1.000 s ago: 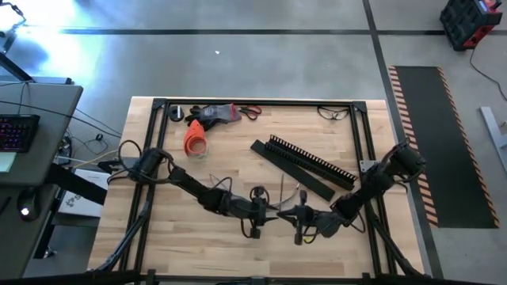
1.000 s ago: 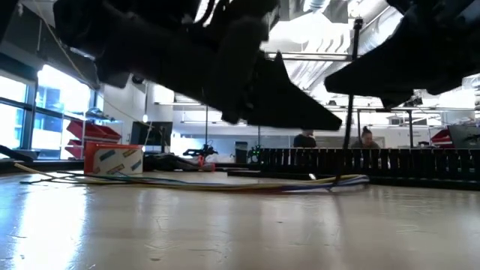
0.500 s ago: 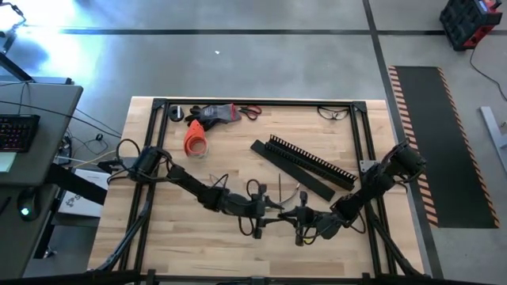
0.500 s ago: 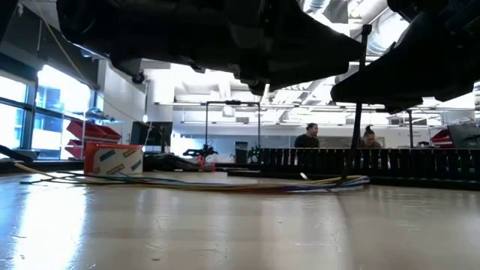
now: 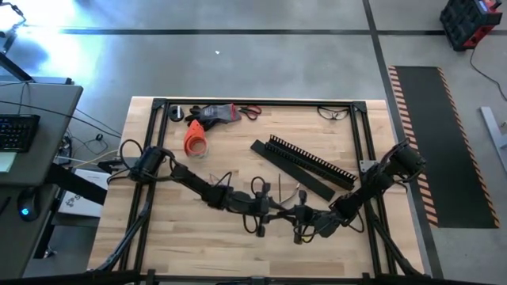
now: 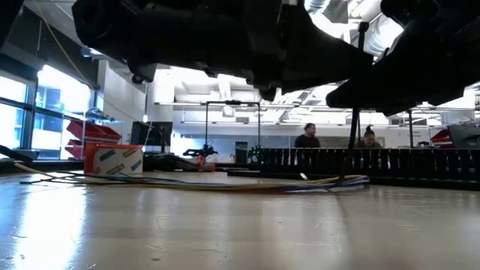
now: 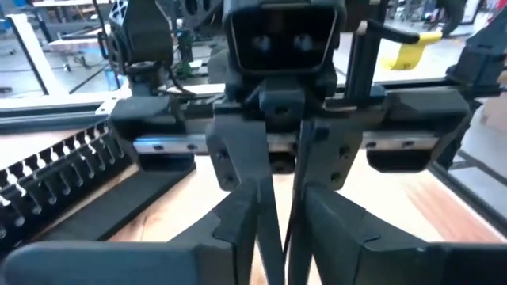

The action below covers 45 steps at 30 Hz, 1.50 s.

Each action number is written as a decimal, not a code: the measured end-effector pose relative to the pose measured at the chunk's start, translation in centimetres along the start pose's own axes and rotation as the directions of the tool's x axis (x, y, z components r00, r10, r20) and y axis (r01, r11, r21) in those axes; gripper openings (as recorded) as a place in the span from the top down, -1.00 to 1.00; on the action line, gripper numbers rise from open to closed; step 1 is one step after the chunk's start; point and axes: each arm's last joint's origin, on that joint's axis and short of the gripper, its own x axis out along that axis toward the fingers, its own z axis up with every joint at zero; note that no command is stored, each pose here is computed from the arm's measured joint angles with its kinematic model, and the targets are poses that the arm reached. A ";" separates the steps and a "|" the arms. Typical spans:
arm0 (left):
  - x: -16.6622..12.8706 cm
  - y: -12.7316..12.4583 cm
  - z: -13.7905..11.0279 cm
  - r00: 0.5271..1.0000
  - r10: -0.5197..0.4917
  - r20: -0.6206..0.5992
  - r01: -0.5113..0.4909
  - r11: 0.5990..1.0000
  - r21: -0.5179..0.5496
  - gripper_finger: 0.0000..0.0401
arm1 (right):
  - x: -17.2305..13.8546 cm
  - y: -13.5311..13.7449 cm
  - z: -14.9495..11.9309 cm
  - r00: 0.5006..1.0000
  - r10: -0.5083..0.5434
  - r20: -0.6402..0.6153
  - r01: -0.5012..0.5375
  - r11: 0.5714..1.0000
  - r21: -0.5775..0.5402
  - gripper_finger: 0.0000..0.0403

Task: Ziptie cables
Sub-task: Wrap the colored cables with the black zip tie

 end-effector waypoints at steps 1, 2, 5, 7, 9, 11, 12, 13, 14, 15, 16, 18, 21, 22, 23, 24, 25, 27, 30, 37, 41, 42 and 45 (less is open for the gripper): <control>0.0 -0.1 -0.1 1.000 0.006 -0.006 -0.006 1.000 0.002 0.65 | 0.0 0.0 0.0 1.000 0.000 -0.003 0.000 1.000 -0.003 1.00; 0.0 -0.1 -0.1 1.000 0.013 -0.008 -0.012 1.000 0.003 0.71 | 0.0 0.0 -0.1 1.000 0.001 -0.005 -0.001 1.000 -0.004 1.00; -0.1 -0.3 -0.1 1.000 0.015 -0.003 -0.015 1.000 0.015 0.92 | 0.0 0.0 -0.1 1.000 0.006 -0.013 -0.006 1.000 0.002 1.00; -0.1 -0.3 -0.1 1.000 0.016 -0.003 -0.016 1.000 0.013 0.97 | 0.0 -0.1 -0.3 1.000 0.005 -0.029 -0.004 1.000 0.003 1.00; -0.1 -0.3 -0.1 1.000 0.023 -0.007 -0.023 1.000 0.001 0.98 | 0.0 -0.1 -0.4 0.999 0.000 -0.040 0.000 1.000 -0.002 1.00; -0.1 -0.5 -0.2 1.000 0.026 -0.013 -0.026 1.000 -0.003 0.99 | 0.0 -0.2 -0.6 0.998 0.001 -0.055 -0.002 1.000 -0.009 0.99; -0.2 -0.6 -0.2 0.999 0.031 -0.019 -0.031 1.000 -0.001 1.00 | 0.0 -0.2 -0.7 0.998 0.010 -0.069 -0.011 1.000 -0.006 0.96; -0.2 -0.8 -0.4 0.999 0.037 -0.031 -0.037 0.999 0.003 1.00 | 0.0 -0.2 -0.8 0.996 0.022 -0.082 -0.022 1.000 0.002 0.93; -0.3 -1.0 -0.5 0.998 0.046 -0.043 -0.046 0.999 0.004 1.00 | -0.1 -0.2 -0.8 0.994 0.033 -0.100 -0.032 0.999 0.015 0.87; -0.3 -1.2 -0.6 0.997 0.049 -0.057 -0.049 0.999 0.002 1.00 | -0.2 -0.2 -0.9 0.992 0.044 -0.119 -0.040 0.999 0.032 0.81; -0.4 -1.4 -0.8 0.996 0.047 -0.070 -0.047 0.999 -0.003 1.00 | -0.3 -0.3 -0.9 0.988 0.056 -0.145 -0.049 0.997 0.052 0.74; -0.6 -1.7 -1.1 0.994 0.043 -0.102 -0.045 0.999 -0.014 1.00 | -0.6 -0.5 -1.2 0.974 0.078 -0.212 -0.064 0.995 0.071 0.58; -0.9 -2.0 -2.0 0.984 0.071 -0.165 -0.076 0.997 -0.018 1.00 | -1.0 -0.5 -1.1 0.941 0.110 -0.321 -0.089 0.993 0.081 0.36; -0.9 -2.0 -2.2 0.981 0.075 -0.181 -0.080 0.997 -0.020 1.00 | -1.1 -0.5 -0.9 0.933 0.102 -0.344 -0.078 0.993 0.083 0.30; -0.9 -1.9 -2.2 0.979 0.076 -0.189 -0.082 0.996 -0.023 1.00 | -1.2 -0.5 -0.7 0.928 0.087 -0.361 -0.065 0.995 0.074 0.25; -1.0 -1.9 -2.3 0.978 0.077 -0.194 -0.084 0.996 -0.032 1.00 | -1.4 -0.5 -0.3 0.927 0.061 -0.371 -0.042 0.997 0.059 0.21; -0.9 -1.9 -2.4 0.977 0.077 -0.199 -0.086 0.995 -0.039 1.00 | -1.4 -0.6 0.0 0.929 0.023 -0.369 -0.007 0.999 0.046 0.19; -0.8 -1.9 -2.9 0.974 0.077 -0.213 -0.091 0.995 -0.052 1.00 | -1.5 -1.1 0.6 0.935 -0.074 -0.347 0.090 0.995 0.031 0.17; -0.7 -2.0 -3.7 0.969 0.076 -0.233 -0.094 0.993 -0.070 1.00 | -1.2 -3.2 1.5 0.920 -0.217 -0.327 0.273 0.952 0.136 0.16; -0.6 -2.0 -4.1 0.971 0.067 -0.231 -0.088 0.993 -0.080 1.00 | 1.0 -10.4 -0.2 0.839 -0.314 -0.444 0.454 0.855 0.252 0.16; -0.6 -2.0 -4.1 0.971 0.060 -0.231 -0.078 0.994 -0.072 1.00 | 2.0 -13.0 0.1 0.849 -0.309 -0.428 0.458 0.835 0.306 0.15; -0.6 -2.1 -4.1 0.972 0.058 -0.229 -0.074 0.995 -0.061 1.00 | 2.4 -13.6 0.2 0.857 -0.291 -0.425 0.444 0.835 0.325 0.15; -0.6 -2.2 -4.0 0.974 0.055 -0.222 -0.066 0.997 -0.042 1.00 | 2.9 -15.0 0.4 0.868 -0.252 -0.428 0.423 0.826 0.372 0.15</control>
